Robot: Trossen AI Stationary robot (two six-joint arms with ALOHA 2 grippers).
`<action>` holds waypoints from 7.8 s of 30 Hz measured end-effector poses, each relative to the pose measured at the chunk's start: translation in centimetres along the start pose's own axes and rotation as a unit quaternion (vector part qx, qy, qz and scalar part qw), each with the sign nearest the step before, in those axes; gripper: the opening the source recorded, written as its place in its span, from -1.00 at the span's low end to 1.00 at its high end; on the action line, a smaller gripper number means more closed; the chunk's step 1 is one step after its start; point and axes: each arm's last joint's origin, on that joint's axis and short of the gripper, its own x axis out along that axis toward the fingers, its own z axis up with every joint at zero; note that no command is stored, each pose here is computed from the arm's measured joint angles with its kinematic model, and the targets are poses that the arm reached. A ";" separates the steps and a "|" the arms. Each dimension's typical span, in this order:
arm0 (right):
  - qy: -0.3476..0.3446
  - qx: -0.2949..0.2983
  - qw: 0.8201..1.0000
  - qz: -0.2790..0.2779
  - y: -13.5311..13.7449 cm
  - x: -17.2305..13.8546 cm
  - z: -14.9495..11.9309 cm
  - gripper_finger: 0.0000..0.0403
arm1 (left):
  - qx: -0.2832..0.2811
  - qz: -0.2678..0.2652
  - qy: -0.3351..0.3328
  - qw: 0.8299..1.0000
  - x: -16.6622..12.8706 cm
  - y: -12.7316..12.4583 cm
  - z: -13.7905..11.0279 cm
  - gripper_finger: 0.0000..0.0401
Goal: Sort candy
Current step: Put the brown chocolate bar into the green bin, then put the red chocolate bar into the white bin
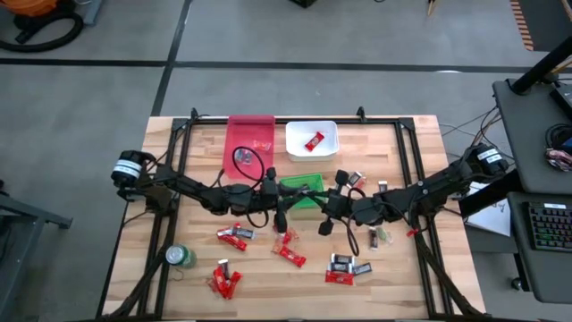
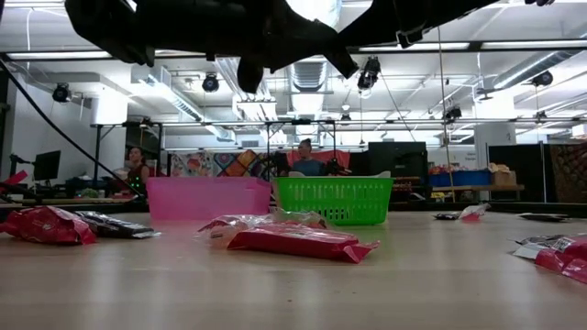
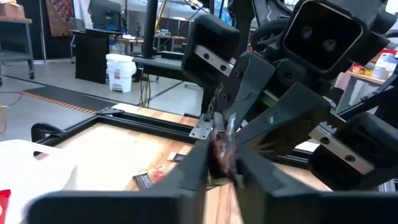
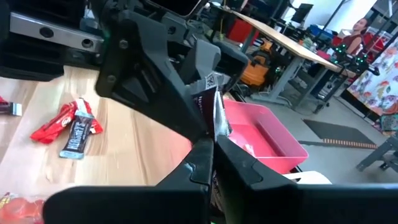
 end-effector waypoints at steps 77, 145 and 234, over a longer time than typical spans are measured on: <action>0.105 0.114 0.987 -0.042 -2.8 0.4 -1.5 -0.14 | -0.023 0.103 0.275 0.956 4.4 1.6 -3.7 -0.19; 0.154 0.111 0.981 0.027 -2.7 0.4 -2.5 -0.14 | 0.105 0.017 0.602 0.791 -12.1 -8.8 -3.2 -0.19; 0.165 0.115 0.975 0.092 -1.7 0.1 -2.7 -0.26 | 0.184 0.044 0.467 0.863 -11.0 -8.5 -5.1 -1.00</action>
